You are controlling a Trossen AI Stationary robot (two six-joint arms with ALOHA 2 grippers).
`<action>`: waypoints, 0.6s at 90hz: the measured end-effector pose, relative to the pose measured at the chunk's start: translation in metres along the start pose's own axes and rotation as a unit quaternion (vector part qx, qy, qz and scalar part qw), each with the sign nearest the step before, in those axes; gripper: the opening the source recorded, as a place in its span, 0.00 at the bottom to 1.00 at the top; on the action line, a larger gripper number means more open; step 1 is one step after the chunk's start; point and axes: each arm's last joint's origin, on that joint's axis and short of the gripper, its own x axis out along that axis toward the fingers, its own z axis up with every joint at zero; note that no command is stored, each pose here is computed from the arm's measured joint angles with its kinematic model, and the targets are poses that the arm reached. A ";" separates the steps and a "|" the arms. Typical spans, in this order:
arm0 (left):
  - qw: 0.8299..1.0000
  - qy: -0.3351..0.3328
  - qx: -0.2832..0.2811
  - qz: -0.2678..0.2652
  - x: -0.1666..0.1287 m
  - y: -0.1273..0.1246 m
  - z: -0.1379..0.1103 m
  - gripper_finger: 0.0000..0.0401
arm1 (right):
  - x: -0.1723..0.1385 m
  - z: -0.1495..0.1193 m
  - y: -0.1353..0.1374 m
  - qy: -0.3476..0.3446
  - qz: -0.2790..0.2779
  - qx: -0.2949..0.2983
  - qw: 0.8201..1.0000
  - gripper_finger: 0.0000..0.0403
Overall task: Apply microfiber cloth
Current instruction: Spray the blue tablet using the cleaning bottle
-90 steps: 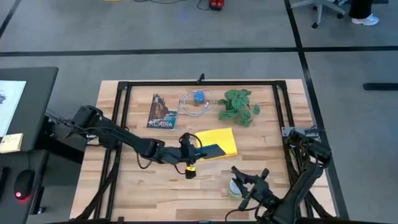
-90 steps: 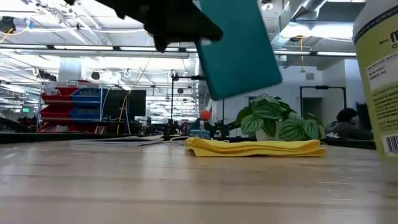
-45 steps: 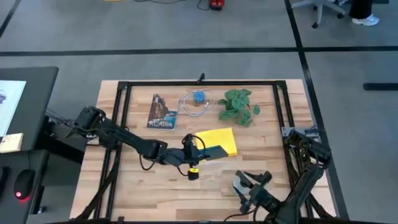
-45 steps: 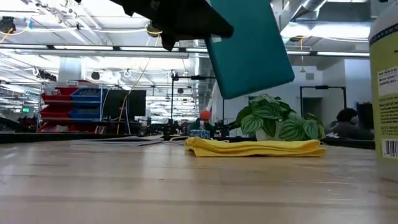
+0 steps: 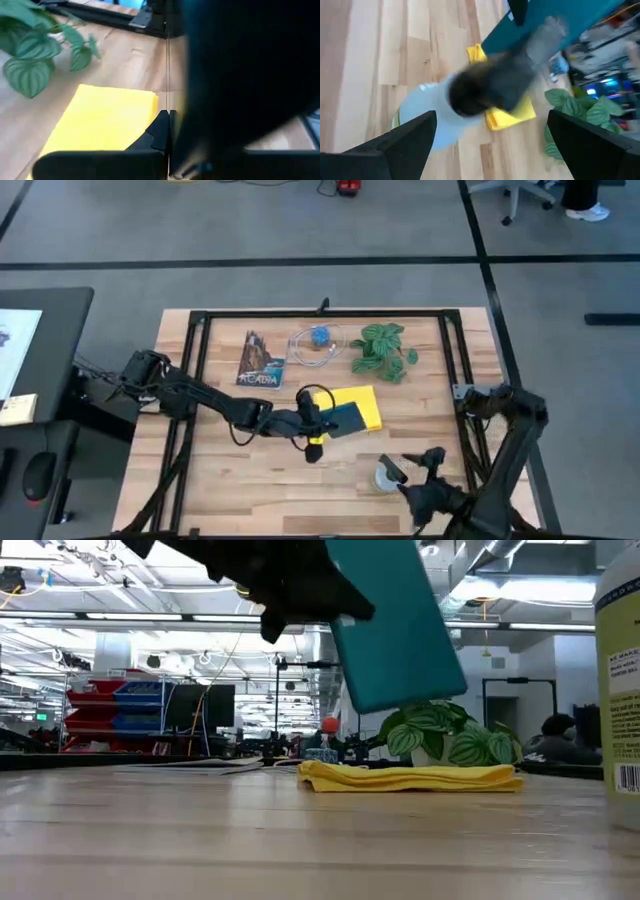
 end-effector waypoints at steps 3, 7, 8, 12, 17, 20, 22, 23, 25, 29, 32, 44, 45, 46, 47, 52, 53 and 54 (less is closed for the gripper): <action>1.000 0.000 -0.001 0.000 0.000 0.001 0.000 0.02 | -0.004 -0.003 -0.009 -0.004 0.017 0.012 1.000 0.91; 1.000 0.000 -0.002 0.000 0.001 0.002 0.001 0.02 | -0.007 -0.009 -0.019 -0.013 0.044 0.031 0.998 0.91; 1.000 0.000 -0.002 0.000 0.001 0.002 0.001 0.02 | -0.007 -0.010 -0.021 -0.016 0.052 0.036 0.998 0.91; 1.000 0.001 -0.002 -0.001 0.001 0.002 0.001 0.02 | -0.009 -0.016 -0.030 -0.032 0.087 0.052 0.994 0.91; 1.000 0.001 -0.002 -0.001 0.001 0.002 0.001 0.02 | -0.006 -0.025 -0.038 -0.054 0.131 0.074 0.987 0.91; 1.000 0.001 -0.003 -0.001 0.001 0.002 0.001 0.02 | -0.002 -0.030 -0.042 -0.068 0.151 0.086 0.982 0.91; 1.000 0.000 -0.003 0.000 0.001 0.002 0.001 0.02 | 0.002 -0.033 -0.044 -0.079 0.162 0.092 0.979 0.91; 1.000 0.000 -0.003 0.000 0.001 0.002 0.001 0.02 | 0.004 -0.035 -0.045 -0.084 0.168 0.095 0.978 0.91; 1.000 0.000 -0.003 0.001 0.001 0.002 0.001 0.02 | 0.008 -0.038 -0.047 -0.094 0.176 0.099 0.975 0.91; 1.000 0.000 -0.003 0.000 0.001 0.002 0.001 0.02 | 0.017 -0.044 -0.051 -0.114 0.188 0.108 0.970 0.91; 1.000 0.001 -0.002 -0.001 0.001 0.002 0.001 0.02 | 0.023 -0.048 -0.054 -0.128 0.195 0.113 0.966 0.91; 1.000 0.008 -0.004 -0.019 0.001 0.002 0.001 0.02 | 0.048 -0.059 -0.063 -0.167 0.209 0.118 0.956 0.91; 1.000 0.009 -0.005 -0.020 0.002 0.002 0.001 0.02 | 0.049 -0.060 -0.063 -0.169 0.211 0.116 0.956 0.91; 1.000 0.010 -0.007 -0.022 0.002 0.003 0.001 0.02 | 0.051 -0.060 -0.064 -0.171 0.213 0.116 0.955 0.91; 1.000 0.011 -0.009 -0.023 0.002 0.003 0.001 0.02 | 0.052 -0.060 -0.064 -0.174 0.215 0.116 0.954 0.91; 0.999 0.014 -0.026 -0.023 0.003 0.005 0.001 0.02 | 0.058 -0.058 -0.066 -0.192 0.226 0.112 0.948 0.91; 0.999 0.014 -0.029 -0.022 0.003 0.006 0.001 0.02 | 0.059 -0.058 -0.066 -0.195 0.228 0.111 0.947 0.91; 0.999 0.014 -0.032 -0.021 0.003 0.006 0.001 0.02 | 0.060 -0.058 -0.066 -0.198 0.230 0.109 0.947 0.91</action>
